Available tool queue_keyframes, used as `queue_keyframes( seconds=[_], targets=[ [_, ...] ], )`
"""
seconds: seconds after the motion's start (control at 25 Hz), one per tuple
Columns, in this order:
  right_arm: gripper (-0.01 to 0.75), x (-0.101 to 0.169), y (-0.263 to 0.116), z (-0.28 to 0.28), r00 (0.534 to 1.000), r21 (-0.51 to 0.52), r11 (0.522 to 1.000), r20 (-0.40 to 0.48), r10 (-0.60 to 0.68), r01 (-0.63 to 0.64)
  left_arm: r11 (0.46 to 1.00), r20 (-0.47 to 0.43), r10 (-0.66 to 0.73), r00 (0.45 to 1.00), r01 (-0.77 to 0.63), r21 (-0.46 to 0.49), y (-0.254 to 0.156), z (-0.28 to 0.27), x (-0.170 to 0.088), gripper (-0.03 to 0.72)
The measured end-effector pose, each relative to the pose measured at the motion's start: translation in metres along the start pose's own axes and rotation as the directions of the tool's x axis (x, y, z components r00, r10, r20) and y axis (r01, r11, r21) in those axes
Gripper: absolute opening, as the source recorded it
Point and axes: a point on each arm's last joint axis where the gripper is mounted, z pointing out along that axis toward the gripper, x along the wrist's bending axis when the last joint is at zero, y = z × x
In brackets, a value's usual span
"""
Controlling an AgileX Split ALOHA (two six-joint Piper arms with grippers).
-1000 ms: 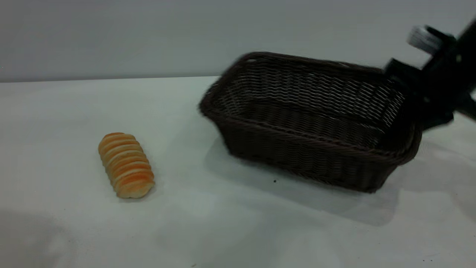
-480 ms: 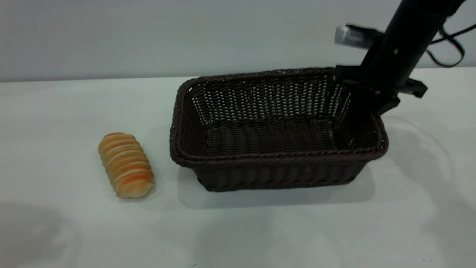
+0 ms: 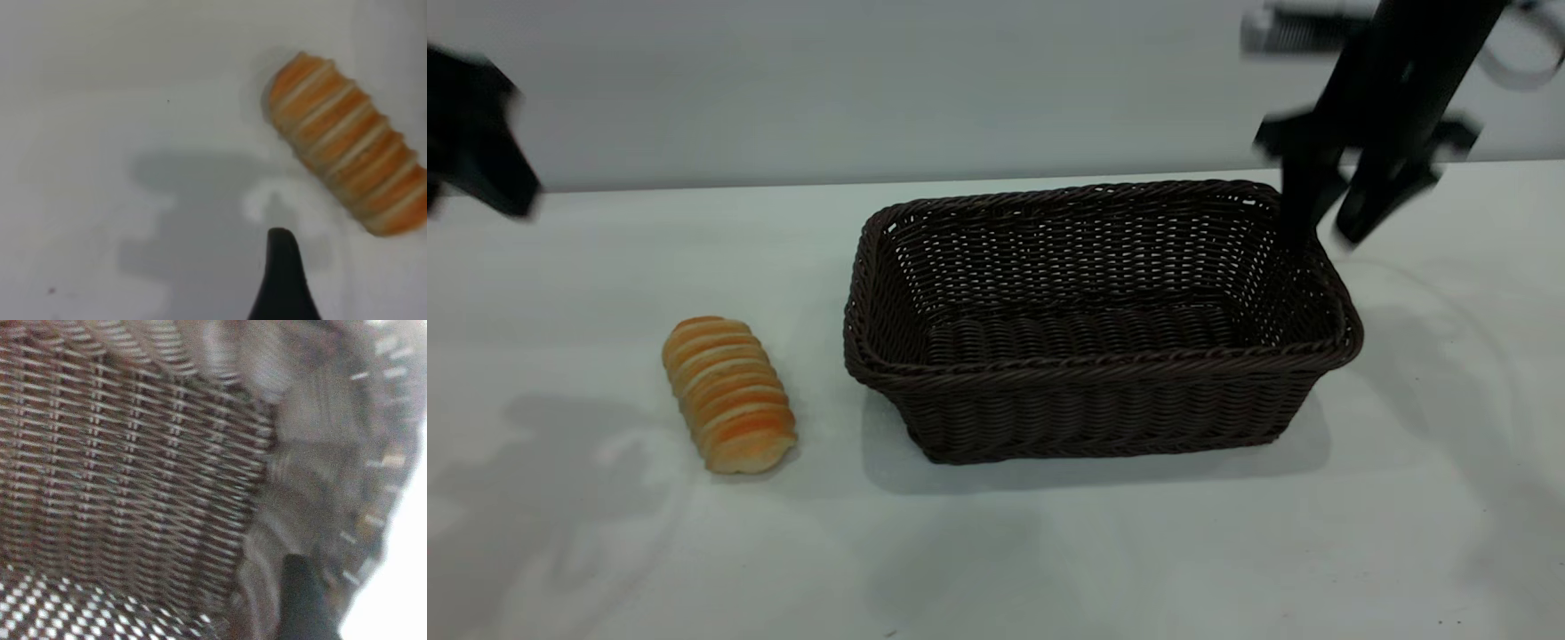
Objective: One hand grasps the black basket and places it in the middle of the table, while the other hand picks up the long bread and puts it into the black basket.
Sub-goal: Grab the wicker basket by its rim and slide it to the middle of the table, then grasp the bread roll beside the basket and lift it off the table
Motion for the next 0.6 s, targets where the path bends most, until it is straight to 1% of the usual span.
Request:
queue_keyframes(
  seconds=[0.08,0.16,0.28,0.4,0.52,0.6],
  targets=[
    [0.566,0.003,0.004,-0.038,0.998,-0.051,0.998,0.042,-0.044,0.046,0.999,0.006,-0.023,1.0,0.023,0.037,0.001,0.025,0.0,0.581],
    [0.577,0.009,0.004,-0.078,0.995,-0.102,0.992,0.067,-0.072,0.078,0.995,0.009,-0.039,0.999,0.038,0.09,0.0,0.051,0.001,0.581],
    [0.554,0.021,-0.004,-0.144,0.993,-0.181,0.978,0.08,-0.091,0.104,0.988,0.01,-0.051,0.999,0.049,0.147,0.002,0.086,0.002,0.581],
    [0.521,0.038,-0.024,-0.212,0.991,-0.253,0.959,0.07,-0.116,0.13,0.982,0.02,-0.072,0.997,0.067,0.179,0.006,0.114,-0.002,0.581],
    [0.502,0.054,-0.051,-0.264,0.987,-0.305,0.938,0.052,-0.154,0.163,0.977,0.036,-0.077,0.996,0.068,0.201,0.008,0.137,-0.012,0.581],
    [0.499,0.062,-0.068,-0.29,0.984,-0.33,0.927,0.048,-0.174,0.18,0.976,0.052,-0.051,0.997,0.038,0.214,0.008,0.148,-0.022,0.581]
  ],
)
